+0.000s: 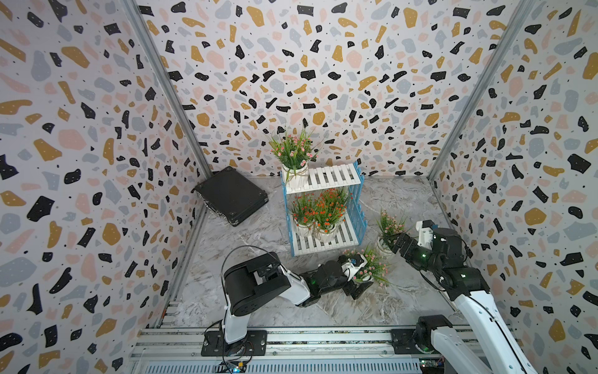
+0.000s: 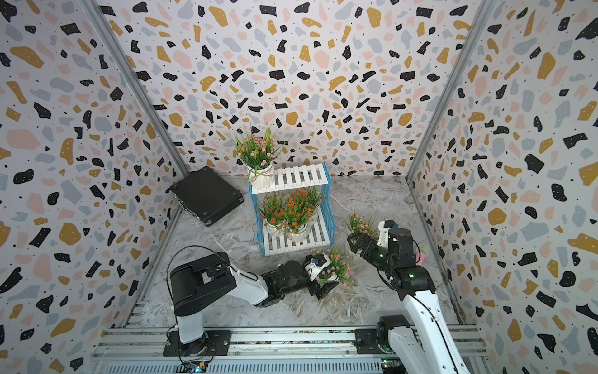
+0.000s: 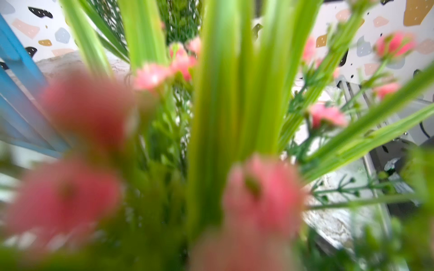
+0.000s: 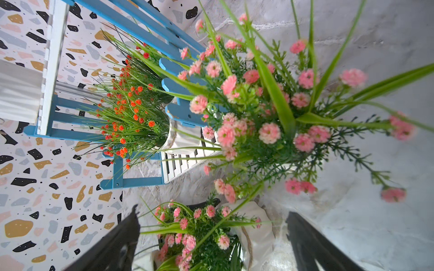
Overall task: Place the baby's breath potted plants on the rack by color
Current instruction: Move the baby's breath potted plant to the center of the board, then pick up the baby's breath potted plant from the center of the board, then place the baby's breath potted plant on the rack.
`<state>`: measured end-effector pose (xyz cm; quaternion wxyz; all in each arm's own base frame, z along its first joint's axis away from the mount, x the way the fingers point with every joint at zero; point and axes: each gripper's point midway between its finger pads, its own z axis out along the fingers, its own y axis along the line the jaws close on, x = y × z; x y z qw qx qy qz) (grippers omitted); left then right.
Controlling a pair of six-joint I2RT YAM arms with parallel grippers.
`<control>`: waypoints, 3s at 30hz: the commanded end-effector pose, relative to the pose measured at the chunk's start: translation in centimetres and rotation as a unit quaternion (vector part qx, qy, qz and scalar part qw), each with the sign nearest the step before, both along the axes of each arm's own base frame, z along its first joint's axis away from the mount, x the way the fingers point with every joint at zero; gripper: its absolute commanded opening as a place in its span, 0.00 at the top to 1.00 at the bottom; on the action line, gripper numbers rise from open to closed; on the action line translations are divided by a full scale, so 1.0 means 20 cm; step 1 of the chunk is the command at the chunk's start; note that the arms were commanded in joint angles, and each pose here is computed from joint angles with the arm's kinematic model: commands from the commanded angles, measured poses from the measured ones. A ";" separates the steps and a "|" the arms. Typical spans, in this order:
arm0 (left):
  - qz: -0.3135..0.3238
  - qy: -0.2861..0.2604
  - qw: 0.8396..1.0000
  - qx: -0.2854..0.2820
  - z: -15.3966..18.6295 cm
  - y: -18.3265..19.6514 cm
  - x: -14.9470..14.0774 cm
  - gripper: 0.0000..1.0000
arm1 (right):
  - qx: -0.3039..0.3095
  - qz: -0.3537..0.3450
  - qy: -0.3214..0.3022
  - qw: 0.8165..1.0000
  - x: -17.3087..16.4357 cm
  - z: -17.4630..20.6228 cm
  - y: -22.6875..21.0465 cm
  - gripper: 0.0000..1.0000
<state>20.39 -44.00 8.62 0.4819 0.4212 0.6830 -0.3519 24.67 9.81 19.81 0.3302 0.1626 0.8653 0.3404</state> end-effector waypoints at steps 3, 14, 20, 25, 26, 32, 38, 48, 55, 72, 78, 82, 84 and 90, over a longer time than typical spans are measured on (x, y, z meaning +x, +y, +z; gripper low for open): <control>0.000 -0.018 0.999 -0.028 0.10 -0.06 0.04 0.00 | 0.000 0.010 -0.011 1.000 -0.01 0.02 0.01 0.01; -0.003 -0.007 1.000 -0.013 0.03 -0.11 0.05 0.01 | 0.001 0.021 -0.016 1.000 -0.03 0.03 0.02 0.01; 0.004 -0.003 1.000 -0.004 -0.01 -0.10 0.07 0.01 | 0.004 0.024 -0.017 1.000 -0.03 0.01 0.03 0.01; 0.012 -0.004 1.000 -0.003 -0.02 -0.10 0.09 0.01 | 0.007 0.026 -0.016 1.000 -0.03 0.01 0.03 0.01; 0.013 -0.004 1.000 -0.001 -0.02 -0.10 0.09 0.01 | 0.006 0.026 -0.015 1.000 -0.03 0.00 0.03 0.00; 0.010 -0.002 1.000 -0.002 -0.02 -0.11 0.10 0.21 | 0.003 0.027 -0.017 0.999 -0.03 0.01 0.03 0.01; 0.014 -0.008 1.000 -0.011 0.04 -0.08 0.09 0.26 | -0.008 0.024 -0.027 0.999 -0.03 0.05 0.02 0.01; 0.026 -0.006 1.000 -0.006 0.14 -0.03 0.09 0.26 | -0.099 0.004 -0.080 0.992 -0.06 0.27 -0.11 0.01; 0.054 -0.007 0.998 0.008 0.35 0.04 0.11 0.25 | -0.140 -0.007 -0.104 0.985 -0.06 0.45 -0.16 0.01; 0.136 -0.021 0.990 -0.008 1.40 0.25 0.37 0.22 | -0.162 -0.025 -0.128 0.978 -0.12 0.53 -0.23 0.00; 0.176 -0.049 0.983 -0.009 1.61 0.30 0.67 0.21 | -0.144 -0.013 -0.122 0.982 -0.14 0.49 -0.20 0.01; 0.205 -0.074 0.976 -0.007 1.69 0.31 0.86 0.20 | -0.139 -0.004 -0.111 0.984 -0.14 0.43 -0.18 0.01; 0.224 -0.088 0.971 0.002 1.70 0.32 0.95 0.21 | -0.138 0.002 -0.110 0.984 -0.14 0.41 -0.17 0.01; 0.275 -0.121 0.954 0.020 1.71 0.33 1.15 0.20 | -0.135 0.016 -0.107 0.985 -0.12 0.37 -0.15 0.01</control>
